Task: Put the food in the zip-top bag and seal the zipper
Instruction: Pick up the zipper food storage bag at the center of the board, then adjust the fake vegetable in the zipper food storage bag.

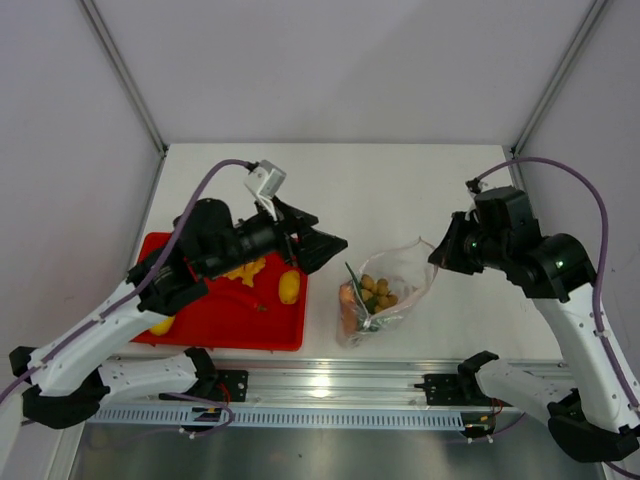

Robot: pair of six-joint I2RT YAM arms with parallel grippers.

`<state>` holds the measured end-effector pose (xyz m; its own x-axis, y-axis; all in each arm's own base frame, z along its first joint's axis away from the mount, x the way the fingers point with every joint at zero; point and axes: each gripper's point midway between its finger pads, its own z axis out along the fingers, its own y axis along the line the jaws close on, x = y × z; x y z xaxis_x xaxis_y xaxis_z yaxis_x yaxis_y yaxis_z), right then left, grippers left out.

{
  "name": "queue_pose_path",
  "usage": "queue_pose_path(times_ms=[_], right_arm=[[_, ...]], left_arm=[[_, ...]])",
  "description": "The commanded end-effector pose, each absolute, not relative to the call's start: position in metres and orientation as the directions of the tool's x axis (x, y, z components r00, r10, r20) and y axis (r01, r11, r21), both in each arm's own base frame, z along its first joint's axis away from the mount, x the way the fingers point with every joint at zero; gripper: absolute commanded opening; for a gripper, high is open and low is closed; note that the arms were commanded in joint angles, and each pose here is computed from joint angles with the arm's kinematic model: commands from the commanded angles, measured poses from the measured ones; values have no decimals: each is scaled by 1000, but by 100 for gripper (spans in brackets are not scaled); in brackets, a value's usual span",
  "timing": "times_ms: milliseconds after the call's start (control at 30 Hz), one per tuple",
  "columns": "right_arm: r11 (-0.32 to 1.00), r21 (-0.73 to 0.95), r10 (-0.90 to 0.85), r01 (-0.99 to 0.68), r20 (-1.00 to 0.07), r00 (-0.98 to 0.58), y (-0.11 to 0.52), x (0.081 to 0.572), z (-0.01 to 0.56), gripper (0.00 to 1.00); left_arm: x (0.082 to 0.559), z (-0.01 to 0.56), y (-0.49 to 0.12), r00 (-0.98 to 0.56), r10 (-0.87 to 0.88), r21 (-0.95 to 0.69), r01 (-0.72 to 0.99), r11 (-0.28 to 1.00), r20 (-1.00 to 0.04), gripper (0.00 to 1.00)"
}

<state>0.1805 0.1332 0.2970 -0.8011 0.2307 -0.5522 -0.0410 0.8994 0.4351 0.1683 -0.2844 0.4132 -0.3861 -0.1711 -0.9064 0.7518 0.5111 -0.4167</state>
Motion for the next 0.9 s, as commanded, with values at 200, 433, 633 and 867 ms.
queue_pose_path(times_ms=[200, 433, 633, 867], right_arm=[[924, 374, 227, -81, -706, -671, 107, 202, 359, 0], [901, 418, 219, -111, -663, -716, 123, 204, 337, 0], [897, 426, 214, -120, -654, -725, 127, 205, 332, 0], [885, 446, 215, -134, -646, -732, 129, 200, 332, 0]], left_arm=[[160, 389, -326, -495, -66, -478, 782, 400, -866, 99], [170, 351, -332, -538, 9, -472, 748, 467, -843, 98], [173, 316, -337, -567, 67, -470, 738, 484, -821, 72], [164, 278, -348, -648, 116, -536, 706, 463, -753, 69]])
